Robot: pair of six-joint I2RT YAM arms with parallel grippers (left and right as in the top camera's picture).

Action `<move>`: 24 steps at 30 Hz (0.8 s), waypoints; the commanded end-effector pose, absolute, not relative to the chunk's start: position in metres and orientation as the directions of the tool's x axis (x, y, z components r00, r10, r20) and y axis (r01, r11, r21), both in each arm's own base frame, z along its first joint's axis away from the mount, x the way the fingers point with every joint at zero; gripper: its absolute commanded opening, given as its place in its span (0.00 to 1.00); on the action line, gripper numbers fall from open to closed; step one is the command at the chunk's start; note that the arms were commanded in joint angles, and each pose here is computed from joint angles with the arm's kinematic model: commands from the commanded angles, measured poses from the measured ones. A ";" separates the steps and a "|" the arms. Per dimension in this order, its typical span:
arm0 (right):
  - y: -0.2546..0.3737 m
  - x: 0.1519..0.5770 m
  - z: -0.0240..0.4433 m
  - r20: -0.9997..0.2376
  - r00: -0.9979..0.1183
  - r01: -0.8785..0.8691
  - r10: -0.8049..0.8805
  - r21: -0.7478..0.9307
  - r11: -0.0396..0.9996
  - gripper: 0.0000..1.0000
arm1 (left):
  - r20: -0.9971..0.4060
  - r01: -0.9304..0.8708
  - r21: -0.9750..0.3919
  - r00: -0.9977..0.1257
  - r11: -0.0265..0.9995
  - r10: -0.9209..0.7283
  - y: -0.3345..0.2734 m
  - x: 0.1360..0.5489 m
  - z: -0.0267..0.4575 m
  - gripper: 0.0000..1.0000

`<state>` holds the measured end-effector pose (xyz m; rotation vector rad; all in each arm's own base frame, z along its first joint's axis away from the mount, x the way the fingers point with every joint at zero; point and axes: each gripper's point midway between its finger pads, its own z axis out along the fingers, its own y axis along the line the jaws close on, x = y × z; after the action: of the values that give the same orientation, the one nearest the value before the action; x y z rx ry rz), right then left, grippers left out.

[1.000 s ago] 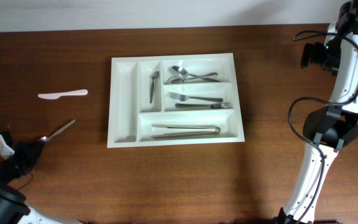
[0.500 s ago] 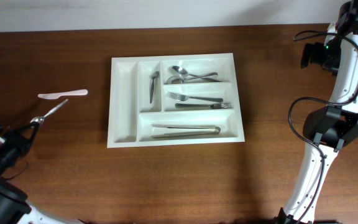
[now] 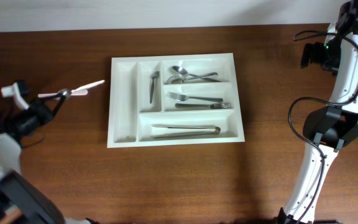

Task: Pack container
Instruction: 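Lift the small spoon and carry it right over the tray, then lower the small spoon into the tray's narrow left compartment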

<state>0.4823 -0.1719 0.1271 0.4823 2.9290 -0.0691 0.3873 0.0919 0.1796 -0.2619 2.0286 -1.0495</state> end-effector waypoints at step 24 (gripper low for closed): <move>-0.172 0.482 0.137 -0.196 -0.930 0.318 0.310 -0.011 0.948 0.99 | -0.402 -0.401 -0.653 -0.536 0.643 -0.742 -0.011 0.420 0.185 0.02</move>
<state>0.4824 -0.1720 0.1271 0.4823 2.9286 -0.0697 0.4163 -0.0193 0.1890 -0.5243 2.2552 -0.6290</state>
